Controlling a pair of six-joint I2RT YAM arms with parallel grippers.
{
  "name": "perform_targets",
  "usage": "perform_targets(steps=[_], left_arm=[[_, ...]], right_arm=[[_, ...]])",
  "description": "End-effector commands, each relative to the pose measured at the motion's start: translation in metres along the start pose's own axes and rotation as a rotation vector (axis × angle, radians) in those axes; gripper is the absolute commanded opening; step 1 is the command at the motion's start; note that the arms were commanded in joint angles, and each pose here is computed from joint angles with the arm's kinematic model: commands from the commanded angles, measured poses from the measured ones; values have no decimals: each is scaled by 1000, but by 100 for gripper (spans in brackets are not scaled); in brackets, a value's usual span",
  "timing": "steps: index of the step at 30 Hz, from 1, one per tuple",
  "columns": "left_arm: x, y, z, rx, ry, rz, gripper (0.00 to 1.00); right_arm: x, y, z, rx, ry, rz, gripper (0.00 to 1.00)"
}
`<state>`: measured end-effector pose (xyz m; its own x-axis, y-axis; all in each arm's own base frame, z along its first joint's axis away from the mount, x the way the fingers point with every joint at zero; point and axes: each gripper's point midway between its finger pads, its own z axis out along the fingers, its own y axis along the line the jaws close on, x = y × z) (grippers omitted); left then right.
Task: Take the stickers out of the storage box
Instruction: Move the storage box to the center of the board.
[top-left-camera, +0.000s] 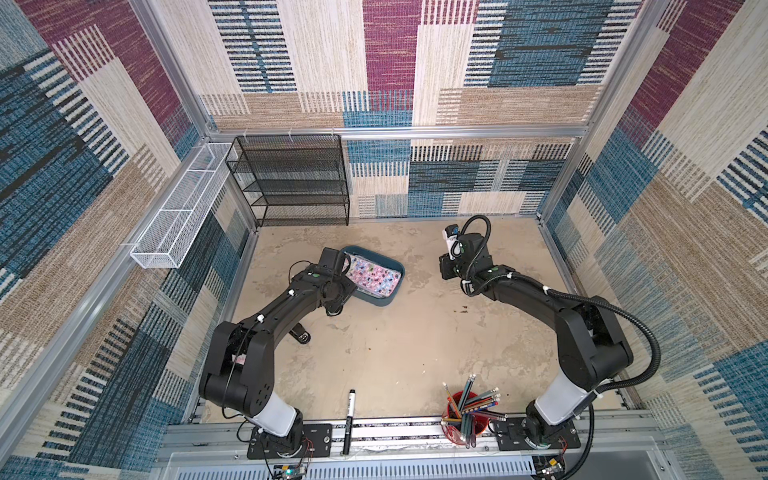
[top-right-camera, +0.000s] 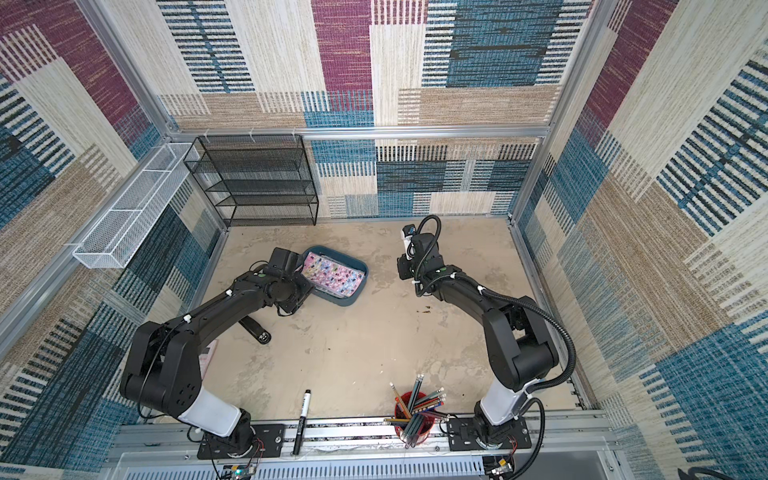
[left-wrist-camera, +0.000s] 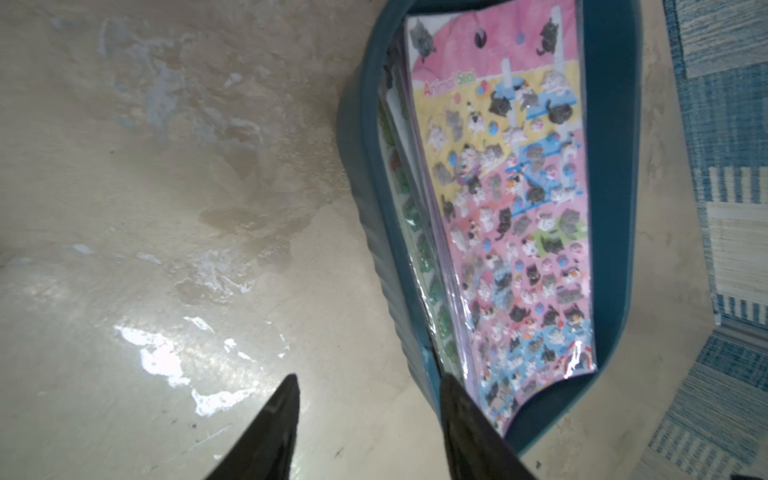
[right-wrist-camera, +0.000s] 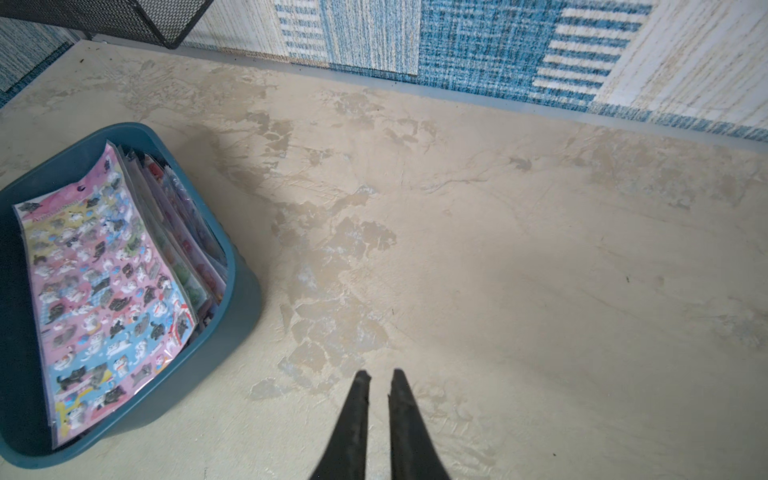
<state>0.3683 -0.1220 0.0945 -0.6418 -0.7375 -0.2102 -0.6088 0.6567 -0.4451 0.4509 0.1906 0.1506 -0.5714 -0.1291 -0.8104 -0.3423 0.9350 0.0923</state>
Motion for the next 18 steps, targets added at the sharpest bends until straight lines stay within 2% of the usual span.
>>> perform_targets(steps=[1,9,11,16,18], left_arm=[[-4,0,10,-13,-16,1,54],[-1,-17,33,-12,44,21,37],[-1,-18,35,-11,50,27,33],[0,-20,38,-18,63,60,16],[1,-22,37,-19,75,76,15]], right_arm=[[-6,2,-2,-11,-20,0,15],[-7,2,-8,-5,-23,-1,15],[-7,2,-8,-6,-22,0,15],[-9,5,-9,-20,-20,6,16],[-11,7,-11,-29,-27,10,15]])
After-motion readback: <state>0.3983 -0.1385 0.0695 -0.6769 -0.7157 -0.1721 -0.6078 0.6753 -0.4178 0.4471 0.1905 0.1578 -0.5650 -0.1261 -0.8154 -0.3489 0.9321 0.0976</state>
